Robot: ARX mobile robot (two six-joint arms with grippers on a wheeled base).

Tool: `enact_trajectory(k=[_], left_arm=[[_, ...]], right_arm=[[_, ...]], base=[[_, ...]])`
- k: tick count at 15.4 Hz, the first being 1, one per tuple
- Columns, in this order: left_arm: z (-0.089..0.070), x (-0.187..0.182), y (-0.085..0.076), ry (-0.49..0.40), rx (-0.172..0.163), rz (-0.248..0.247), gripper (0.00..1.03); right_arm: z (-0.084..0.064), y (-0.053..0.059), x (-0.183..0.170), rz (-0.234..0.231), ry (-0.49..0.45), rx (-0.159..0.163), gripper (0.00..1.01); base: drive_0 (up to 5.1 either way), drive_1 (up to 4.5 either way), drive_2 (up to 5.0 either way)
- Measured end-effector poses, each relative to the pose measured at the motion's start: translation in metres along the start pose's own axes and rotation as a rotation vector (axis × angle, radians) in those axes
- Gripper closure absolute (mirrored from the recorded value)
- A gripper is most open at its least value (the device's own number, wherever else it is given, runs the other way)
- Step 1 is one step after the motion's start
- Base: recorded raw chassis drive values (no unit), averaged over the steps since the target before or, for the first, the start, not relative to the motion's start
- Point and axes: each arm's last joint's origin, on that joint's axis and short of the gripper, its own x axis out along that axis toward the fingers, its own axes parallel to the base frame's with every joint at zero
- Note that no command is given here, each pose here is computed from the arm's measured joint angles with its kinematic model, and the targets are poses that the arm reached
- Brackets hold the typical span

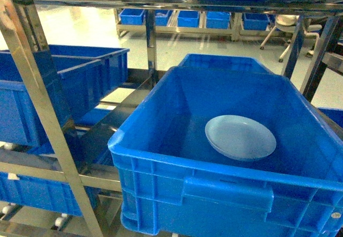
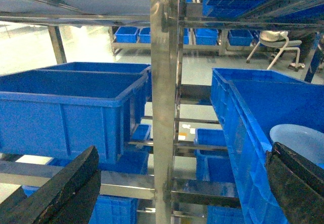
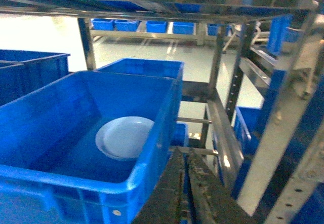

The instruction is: Place blue tray on left shelf second layer neatly

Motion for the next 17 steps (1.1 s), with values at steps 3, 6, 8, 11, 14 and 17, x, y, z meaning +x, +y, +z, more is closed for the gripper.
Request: enact_trajectory(k=[3,6,8,11,14,17], left_arm=[[0.0,0.0,0.0,0.0,0.0,0.001,0.05],[0.0,0.0,0.0,0.0,0.0,0.0,0.05],[0.0,0.0,0.0,0.0,0.0,0.0,0.05],[0.0,0.0,0.0,0.0,0.0,0.0,0.05],[0.0,0.0,0.0,0.0,0.0,0.002,0.05],[0.0,0.0,0.0,0.0,0.0,0.0,0.05]], right_arm=[[-0.002,-0.001,-0.004,-0.002,-0.04,-0.001,0.99],[-0.005,-0.002,-0.004,-0.002,-0.033,-0.001,0.99],[-0.006,-0.002,-0.004,-0.003,-0.032,-0.001,0.99],[-0.007,-0.002,-0.004,-0.002,-0.04,-0.001,0.99],[-0.014,-0.002,-0.004,0.0,-0.047,-0.001,0.99],[-0.014,-0.002,-0.004,0.0,-0.043,-0.002,0.92]], base=[[0.0,0.0,0.0],[0.0,0.0,0.0],[0.0,0.0,0.0],[0.0,0.0,0.0],[0.0,0.0,0.0],[0.0,0.0,0.0]])
